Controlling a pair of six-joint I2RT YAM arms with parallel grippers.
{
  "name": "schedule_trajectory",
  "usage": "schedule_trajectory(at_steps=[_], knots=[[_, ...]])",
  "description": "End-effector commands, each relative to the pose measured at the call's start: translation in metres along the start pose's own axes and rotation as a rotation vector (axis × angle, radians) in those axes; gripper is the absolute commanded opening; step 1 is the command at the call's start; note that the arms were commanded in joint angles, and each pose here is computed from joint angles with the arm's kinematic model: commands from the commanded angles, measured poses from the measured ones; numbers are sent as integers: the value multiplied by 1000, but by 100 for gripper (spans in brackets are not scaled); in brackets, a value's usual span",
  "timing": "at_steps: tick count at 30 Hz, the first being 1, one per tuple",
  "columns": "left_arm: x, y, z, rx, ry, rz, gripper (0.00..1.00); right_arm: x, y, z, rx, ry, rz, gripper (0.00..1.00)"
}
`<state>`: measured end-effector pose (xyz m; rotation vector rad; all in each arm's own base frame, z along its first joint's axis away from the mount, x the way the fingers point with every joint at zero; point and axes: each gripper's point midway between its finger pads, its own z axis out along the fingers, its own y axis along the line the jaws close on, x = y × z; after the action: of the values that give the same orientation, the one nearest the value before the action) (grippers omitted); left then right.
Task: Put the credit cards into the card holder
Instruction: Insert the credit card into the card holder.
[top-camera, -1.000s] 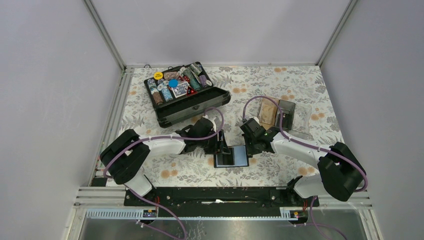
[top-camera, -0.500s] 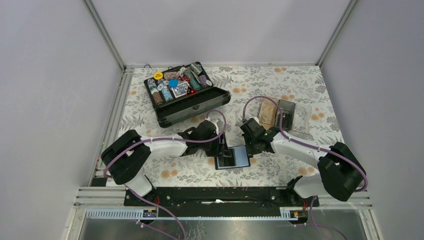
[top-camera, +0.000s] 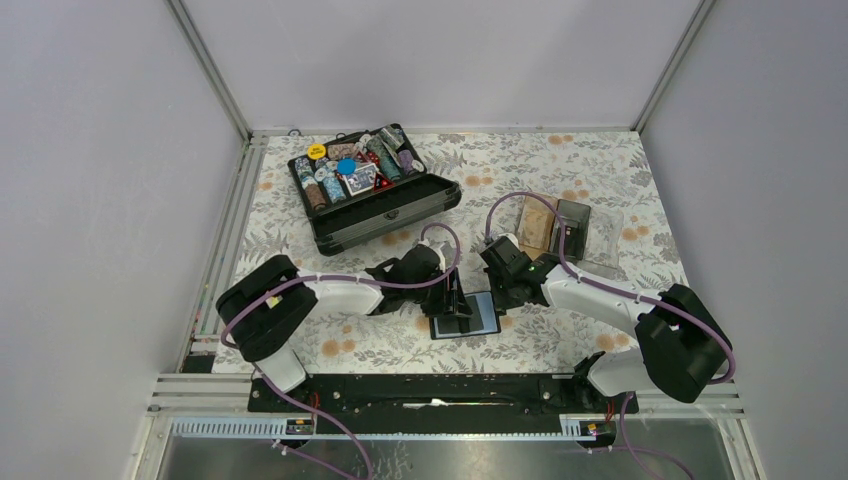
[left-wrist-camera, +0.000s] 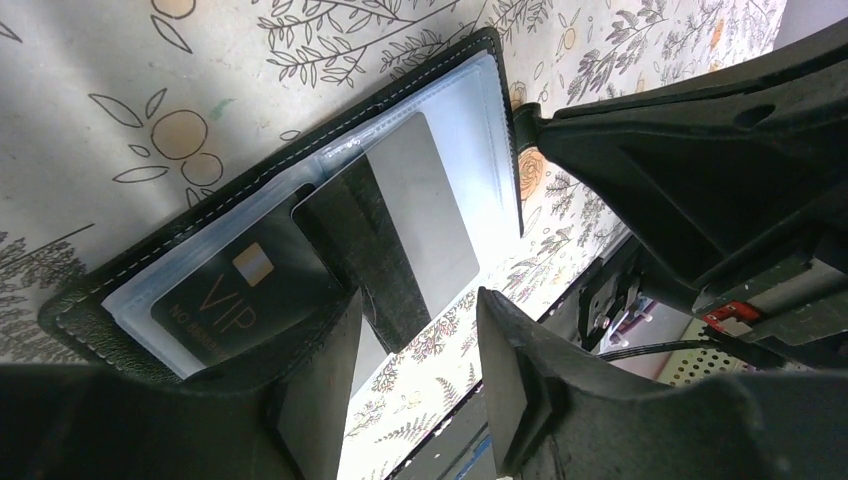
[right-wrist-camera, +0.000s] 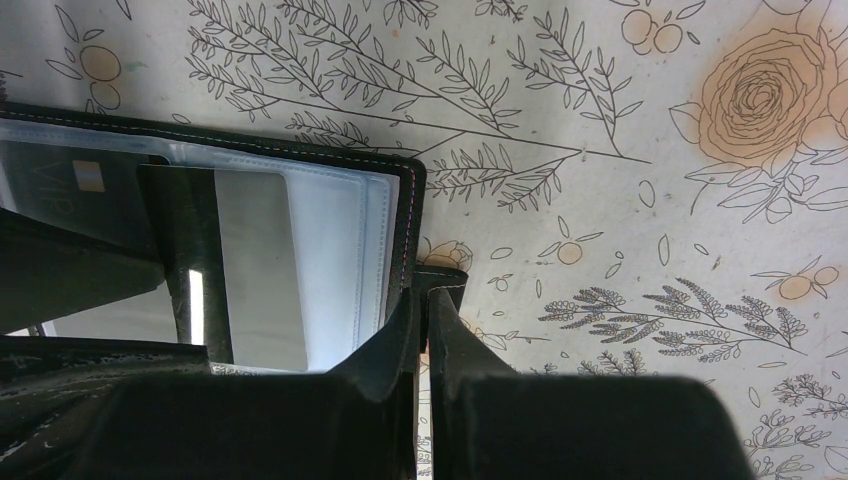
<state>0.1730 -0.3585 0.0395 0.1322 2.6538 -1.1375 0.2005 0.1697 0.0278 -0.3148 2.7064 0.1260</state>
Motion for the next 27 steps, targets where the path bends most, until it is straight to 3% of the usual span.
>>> schedule_trajectory(at_steps=[1, 21, 27], knots=[[-4, -8, 7, 19, -10, -10, 48, 2, 4, 1, -12, 4, 7, 0], [-18, -44, 20, 122, -43, -2, 48, 2, 4, 2, -6, 8, 11, 0], [-25, -55, 3, 138, -86, 23, 50, -1, -5, -3, 45, -8, 28, 0]])
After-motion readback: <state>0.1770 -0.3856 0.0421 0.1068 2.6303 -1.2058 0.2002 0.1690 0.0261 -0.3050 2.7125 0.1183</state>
